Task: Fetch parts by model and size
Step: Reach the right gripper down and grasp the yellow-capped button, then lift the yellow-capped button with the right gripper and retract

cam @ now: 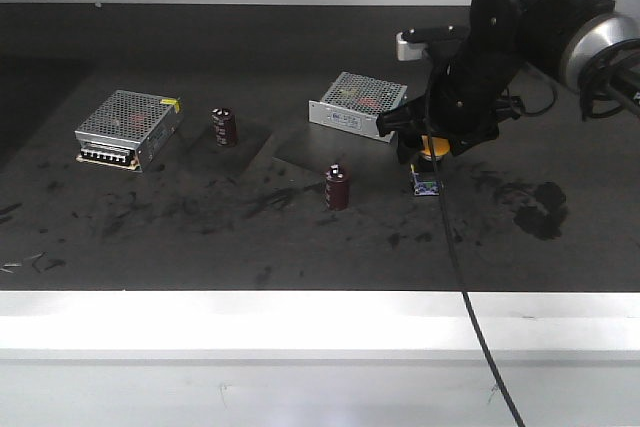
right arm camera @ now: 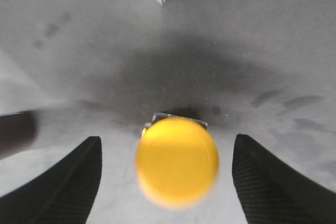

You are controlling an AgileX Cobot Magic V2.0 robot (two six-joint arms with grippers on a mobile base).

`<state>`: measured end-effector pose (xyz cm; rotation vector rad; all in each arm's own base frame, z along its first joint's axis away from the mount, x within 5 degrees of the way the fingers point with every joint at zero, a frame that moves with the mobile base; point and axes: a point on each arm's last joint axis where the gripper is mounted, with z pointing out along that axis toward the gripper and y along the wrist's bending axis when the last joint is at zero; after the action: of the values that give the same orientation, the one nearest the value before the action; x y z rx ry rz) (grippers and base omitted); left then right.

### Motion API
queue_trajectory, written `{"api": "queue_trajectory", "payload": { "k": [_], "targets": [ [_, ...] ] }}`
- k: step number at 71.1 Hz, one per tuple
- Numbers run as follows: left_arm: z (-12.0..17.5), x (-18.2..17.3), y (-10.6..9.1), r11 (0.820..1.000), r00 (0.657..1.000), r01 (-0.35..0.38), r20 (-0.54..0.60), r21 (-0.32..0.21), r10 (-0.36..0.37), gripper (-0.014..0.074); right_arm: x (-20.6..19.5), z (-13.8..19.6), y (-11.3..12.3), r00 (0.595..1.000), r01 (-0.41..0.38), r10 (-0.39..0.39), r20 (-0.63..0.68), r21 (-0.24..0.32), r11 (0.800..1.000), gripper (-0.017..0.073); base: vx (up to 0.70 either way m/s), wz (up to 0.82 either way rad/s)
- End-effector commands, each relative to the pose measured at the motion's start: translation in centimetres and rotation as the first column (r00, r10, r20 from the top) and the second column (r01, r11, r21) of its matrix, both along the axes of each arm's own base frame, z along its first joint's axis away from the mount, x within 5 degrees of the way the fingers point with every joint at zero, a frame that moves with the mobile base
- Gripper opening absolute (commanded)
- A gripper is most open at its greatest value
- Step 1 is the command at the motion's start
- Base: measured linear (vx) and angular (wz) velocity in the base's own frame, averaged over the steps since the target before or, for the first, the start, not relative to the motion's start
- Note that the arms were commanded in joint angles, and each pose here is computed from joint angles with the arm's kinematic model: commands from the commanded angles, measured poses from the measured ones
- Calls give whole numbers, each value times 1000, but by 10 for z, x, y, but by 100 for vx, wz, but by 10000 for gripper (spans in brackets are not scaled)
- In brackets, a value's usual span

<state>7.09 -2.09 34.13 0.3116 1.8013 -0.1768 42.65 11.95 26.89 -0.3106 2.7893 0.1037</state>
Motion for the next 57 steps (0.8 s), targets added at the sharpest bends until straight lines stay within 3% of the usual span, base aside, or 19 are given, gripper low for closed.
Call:
{"api": "queue_trajectory", "payload": {
  "k": [1,13,35,47,57],
  "targets": [
    [15,1,-1,999,996,15,94,-34,-12,-6,-2,31,-1,994,-2,-1,109,28,1000,501,0,0],
    [15,1,-1,999,996,15,94,-34,-12,-6,-1,30,-1,994,-2,-1,110,26,1000,402,0,0],
    [15,1,-1,999,996,15,94,-34,-12,-6,-3,32,-6,995,0,2,103,-15,1000,-10,0,0],
    [15,1,-1,999,996,15,94,-34,-12,-6,-12,52,-12,989,-1,8,148,-46,999,-10,0,0],
    [15,1,-1,999,996,15,94,-34,-12,-6,-31,82,-17,972,-4,11,234,-31,1000,-10,0,0]
  ]
}}
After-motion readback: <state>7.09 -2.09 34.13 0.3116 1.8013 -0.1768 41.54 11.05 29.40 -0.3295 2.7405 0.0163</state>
